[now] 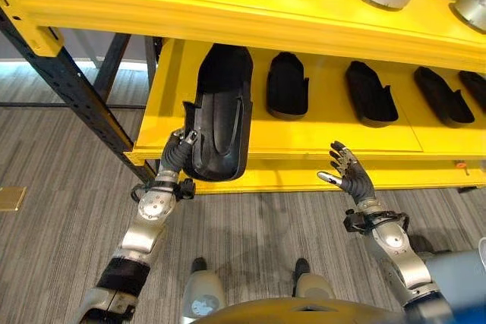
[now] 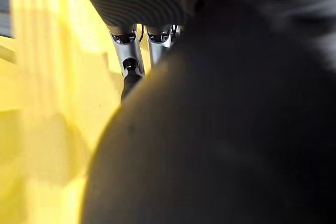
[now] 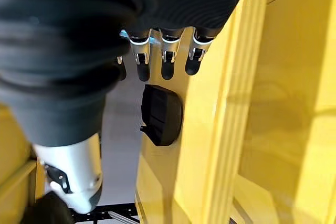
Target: Move parts from the plastic box to the shelf.
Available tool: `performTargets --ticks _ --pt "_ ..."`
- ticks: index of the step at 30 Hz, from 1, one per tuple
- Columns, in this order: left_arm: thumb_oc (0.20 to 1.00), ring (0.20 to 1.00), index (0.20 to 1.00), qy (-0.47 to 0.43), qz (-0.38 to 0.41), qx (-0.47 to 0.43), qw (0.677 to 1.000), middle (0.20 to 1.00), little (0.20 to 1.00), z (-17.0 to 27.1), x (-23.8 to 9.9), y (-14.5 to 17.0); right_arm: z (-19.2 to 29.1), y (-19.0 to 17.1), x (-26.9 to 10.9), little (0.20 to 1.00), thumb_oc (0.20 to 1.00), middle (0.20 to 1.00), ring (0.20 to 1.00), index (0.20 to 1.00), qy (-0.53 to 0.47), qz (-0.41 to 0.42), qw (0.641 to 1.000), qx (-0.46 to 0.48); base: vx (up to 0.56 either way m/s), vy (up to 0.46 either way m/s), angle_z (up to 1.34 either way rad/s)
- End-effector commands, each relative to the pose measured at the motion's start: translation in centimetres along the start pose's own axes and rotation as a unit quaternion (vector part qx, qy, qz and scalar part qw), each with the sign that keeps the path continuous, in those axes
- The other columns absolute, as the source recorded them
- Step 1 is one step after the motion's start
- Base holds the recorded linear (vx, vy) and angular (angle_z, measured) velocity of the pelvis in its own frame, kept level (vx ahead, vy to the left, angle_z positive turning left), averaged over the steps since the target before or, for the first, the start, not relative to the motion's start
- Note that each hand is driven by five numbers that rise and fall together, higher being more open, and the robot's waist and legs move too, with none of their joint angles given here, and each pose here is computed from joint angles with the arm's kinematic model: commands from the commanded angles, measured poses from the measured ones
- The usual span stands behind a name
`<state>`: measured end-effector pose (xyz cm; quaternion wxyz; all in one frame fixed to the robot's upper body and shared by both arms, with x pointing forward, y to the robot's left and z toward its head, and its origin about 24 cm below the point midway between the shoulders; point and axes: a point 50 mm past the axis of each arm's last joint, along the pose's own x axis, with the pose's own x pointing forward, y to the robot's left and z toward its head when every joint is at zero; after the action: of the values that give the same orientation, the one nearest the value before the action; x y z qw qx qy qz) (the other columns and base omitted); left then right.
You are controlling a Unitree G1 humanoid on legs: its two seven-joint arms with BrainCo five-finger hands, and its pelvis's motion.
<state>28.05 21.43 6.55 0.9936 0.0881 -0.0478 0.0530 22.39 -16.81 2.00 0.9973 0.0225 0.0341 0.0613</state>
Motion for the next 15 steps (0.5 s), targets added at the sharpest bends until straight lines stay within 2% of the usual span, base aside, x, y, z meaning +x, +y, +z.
performTargets --ticks 1,7,9,15 --pt "0.2 0.2 0.2 -0.122 0.033 -0.026 0.992 0.2 0.2 4.9 2.6 -1.0 3.5 -0.4 1.2 1.0 1.0 1.0 1.0 1.0 -0.078 0.007 0.997 -0.008 -0.02 -0.012 -0.11" --pt "0.2 0.2 0.2 -0.152 0.103 -0.036 0.982 0.2 0.2 7.8 5.7 -0.2 4.8 0.7 2.1 1.0 1.0 1.0 1.0 1.0 -0.105 0.028 0.994 -0.005 -0.13 -0.04 -0.13" --pt "0.2 0.2 0.2 -0.182 0.15 -0.05 0.97 0.2 0.2 10.6 7.6 1.0 5.3 1.3 2.4 1.0 1.0 1.0 1.0 1.0 -0.113 0.046 0.992 -0.012 -0.21 -0.039 -0.14" --pt "0.2 0.2 0.2 -0.241 0.211 -0.079 0.944 0.2 0.2 15.5 9.4 3.1 5.9 1.4 2.4 1.0 1.0 1.0 1.0 1.0 -0.126 0.064 0.99 -0.022 -0.12 -0.026 0.02"
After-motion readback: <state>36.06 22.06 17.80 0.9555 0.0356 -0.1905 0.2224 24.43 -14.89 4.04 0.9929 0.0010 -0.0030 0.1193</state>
